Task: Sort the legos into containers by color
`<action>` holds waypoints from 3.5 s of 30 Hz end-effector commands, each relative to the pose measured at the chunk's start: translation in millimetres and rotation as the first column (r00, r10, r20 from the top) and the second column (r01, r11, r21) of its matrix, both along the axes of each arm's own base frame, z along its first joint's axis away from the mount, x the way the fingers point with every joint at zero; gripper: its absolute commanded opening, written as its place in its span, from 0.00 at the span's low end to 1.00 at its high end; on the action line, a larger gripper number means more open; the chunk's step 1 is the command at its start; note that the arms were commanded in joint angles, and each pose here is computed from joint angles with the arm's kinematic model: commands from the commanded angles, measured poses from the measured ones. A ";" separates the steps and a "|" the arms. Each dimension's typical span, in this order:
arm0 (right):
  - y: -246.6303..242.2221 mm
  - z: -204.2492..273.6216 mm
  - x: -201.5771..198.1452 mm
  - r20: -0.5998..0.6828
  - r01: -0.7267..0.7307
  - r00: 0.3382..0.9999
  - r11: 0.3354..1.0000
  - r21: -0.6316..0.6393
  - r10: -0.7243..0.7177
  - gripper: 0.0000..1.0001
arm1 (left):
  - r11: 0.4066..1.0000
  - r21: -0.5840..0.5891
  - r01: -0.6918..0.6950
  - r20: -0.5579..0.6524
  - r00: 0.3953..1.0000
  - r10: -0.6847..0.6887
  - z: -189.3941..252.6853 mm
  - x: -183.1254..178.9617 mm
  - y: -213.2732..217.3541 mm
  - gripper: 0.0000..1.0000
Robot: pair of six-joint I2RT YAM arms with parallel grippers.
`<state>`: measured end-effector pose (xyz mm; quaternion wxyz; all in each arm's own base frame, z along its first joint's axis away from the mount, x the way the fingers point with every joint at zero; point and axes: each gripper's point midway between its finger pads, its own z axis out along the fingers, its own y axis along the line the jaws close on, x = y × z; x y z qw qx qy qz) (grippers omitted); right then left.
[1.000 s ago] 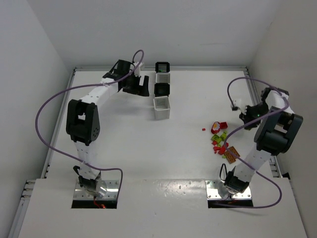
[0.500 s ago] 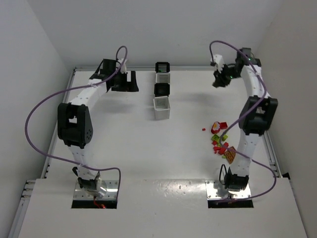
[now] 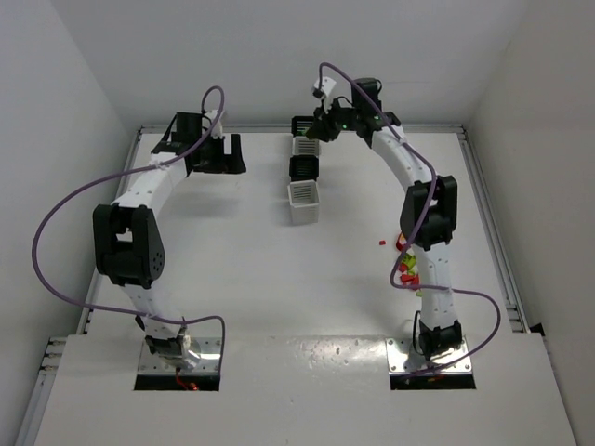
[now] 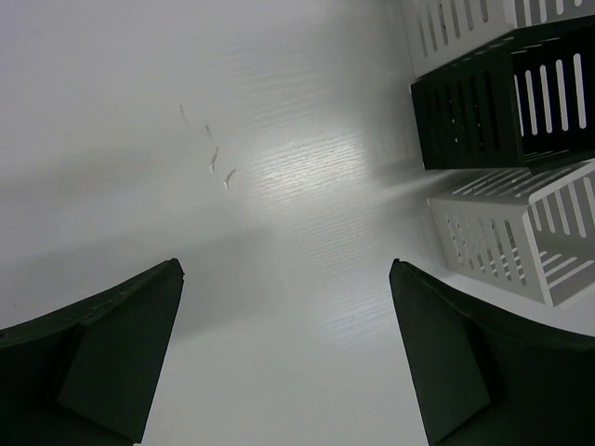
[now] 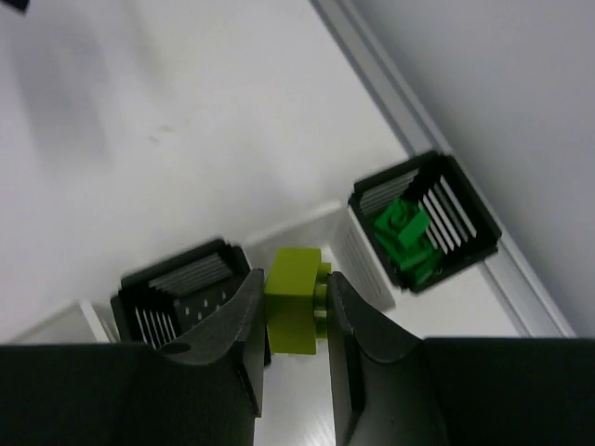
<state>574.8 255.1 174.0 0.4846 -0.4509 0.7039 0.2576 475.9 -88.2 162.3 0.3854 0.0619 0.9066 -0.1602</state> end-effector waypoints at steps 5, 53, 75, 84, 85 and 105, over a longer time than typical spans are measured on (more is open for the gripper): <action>17.3 22.2 34.3 0.100 0.088 0.990 0.992 0.085 -0.096 0.00 | 1.000 0.005 -0.007 0.079 0.997 0.007 26.7 -3.3 4.7 1.00; -343.7 17.9 -170.1 -0.213 0.742 0.501 0.543 -0.393 -0.839 0.53 | 0.249 -0.114 0.962 0.237 0.270 -0.933 -17.0 -162.0 -383.0 0.71; -365.3 16.3 -208.5 -0.377 0.857 0.360 0.462 -0.228 -0.853 0.53 | -0.068 0.030 0.997 0.397 -0.074 -0.915 -56.3 -232.1 -469.9 0.45; -359.4 57.6 -233.9 -0.458 0.893 0.346 0.437 -0.108 -0.819 0.53 | 0.145 -0.001 0.989 0.393 0.133 -0.910 -71.3 -199.3 -496.8 0.53; -357.8 65.5 -236.5 -0.440 0.895 0.355 0.436 -0.094 -0.825 0.53 | 0.197 -0.027 0.980 0.393 0.192 -0.899 -67.7 -193.3 -500.1 0.51; -358.6 55.7 -252.0 -0.478 0.897 0.355 0.436 -0.067 -0.803 0.53 | 0.515 -0.131 0.847 0.173 0.531 -0.829 -93.4 -203.1 -459.7 0.40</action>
